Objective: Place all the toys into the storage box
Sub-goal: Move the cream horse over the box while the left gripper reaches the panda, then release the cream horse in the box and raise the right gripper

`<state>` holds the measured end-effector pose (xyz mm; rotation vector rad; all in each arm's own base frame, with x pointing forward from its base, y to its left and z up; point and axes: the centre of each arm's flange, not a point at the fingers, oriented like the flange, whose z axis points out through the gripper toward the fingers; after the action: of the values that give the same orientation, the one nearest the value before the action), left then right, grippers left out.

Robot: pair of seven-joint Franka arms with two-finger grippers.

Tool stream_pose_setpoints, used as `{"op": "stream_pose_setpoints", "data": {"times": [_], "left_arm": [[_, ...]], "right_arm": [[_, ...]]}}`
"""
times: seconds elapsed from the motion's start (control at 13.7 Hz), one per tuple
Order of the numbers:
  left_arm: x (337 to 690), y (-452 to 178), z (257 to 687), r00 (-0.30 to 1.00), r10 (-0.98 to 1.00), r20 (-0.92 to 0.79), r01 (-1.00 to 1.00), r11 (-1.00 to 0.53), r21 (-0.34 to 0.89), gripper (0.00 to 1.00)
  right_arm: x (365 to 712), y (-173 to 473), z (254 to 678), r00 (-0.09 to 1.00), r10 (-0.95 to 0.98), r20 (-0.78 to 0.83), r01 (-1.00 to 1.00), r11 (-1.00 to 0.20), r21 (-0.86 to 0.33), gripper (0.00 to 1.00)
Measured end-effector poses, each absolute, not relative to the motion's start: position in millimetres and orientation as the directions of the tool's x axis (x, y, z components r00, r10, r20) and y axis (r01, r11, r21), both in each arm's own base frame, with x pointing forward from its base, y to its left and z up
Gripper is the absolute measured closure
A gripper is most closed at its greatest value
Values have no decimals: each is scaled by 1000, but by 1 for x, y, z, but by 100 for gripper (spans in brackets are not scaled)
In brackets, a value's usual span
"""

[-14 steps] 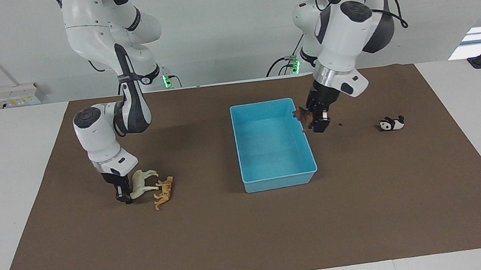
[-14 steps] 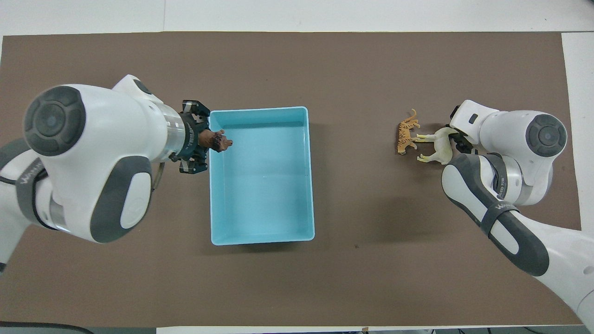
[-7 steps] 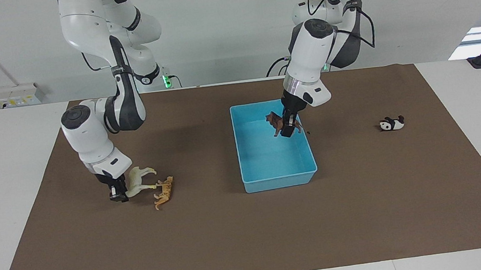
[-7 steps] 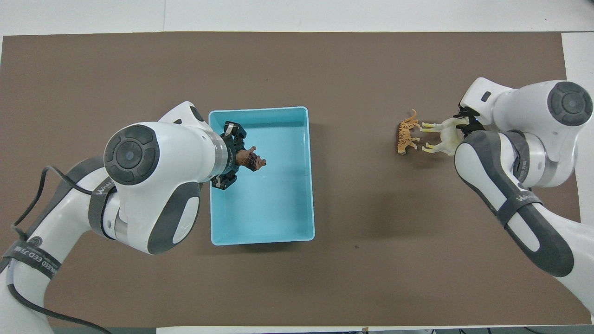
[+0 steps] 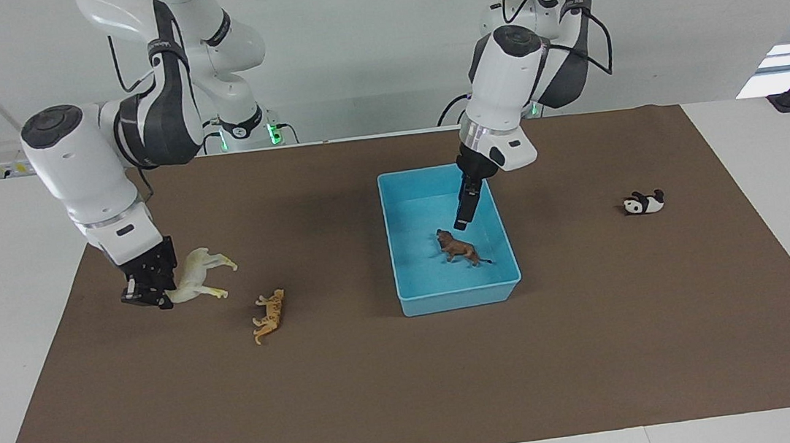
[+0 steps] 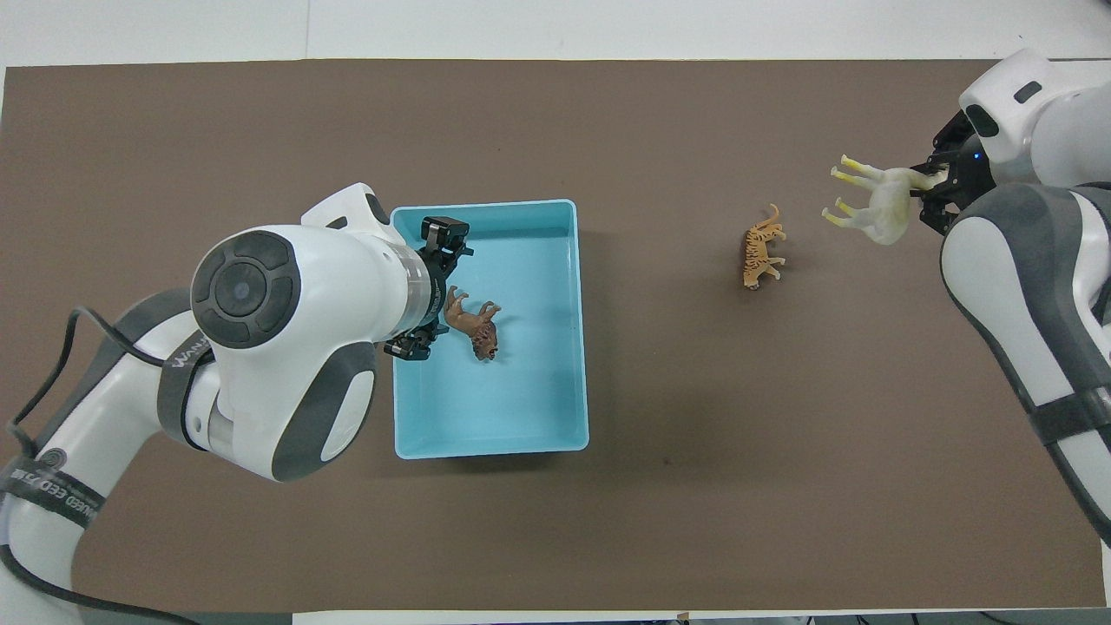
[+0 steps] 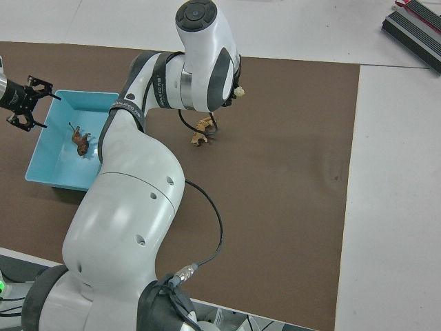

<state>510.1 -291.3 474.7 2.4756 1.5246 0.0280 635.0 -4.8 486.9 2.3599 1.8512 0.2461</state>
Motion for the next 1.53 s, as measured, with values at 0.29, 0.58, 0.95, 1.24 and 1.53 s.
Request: {"op": "stream_pose_setpoints", "data": {"times": [0.29,0.58,0.95,1.24,1.53], "left_arm": [[546,-188,491,636,771,-34,768,-628,125,0],[567,-65,477,639,769,-37,769,-634,82,0],[552,-9,448,528,847,-64,849,-528,21,0],[543,56,434,410,911,-54,912,-409,26,0],[525,114,395,309,950,-41,950,-307,45,0]], "right_arm": [[629,106,520,541,829,137,817,-558,148,74],[607,211,528,816,539,207,541,-839,52,74],[555,326,511,982,126,144,136,-989,-61,74],[530,399,475,989,7,145,22,-995,-100,74],[540,398,461,987,-12,160,6,-994,-109,74]]}}
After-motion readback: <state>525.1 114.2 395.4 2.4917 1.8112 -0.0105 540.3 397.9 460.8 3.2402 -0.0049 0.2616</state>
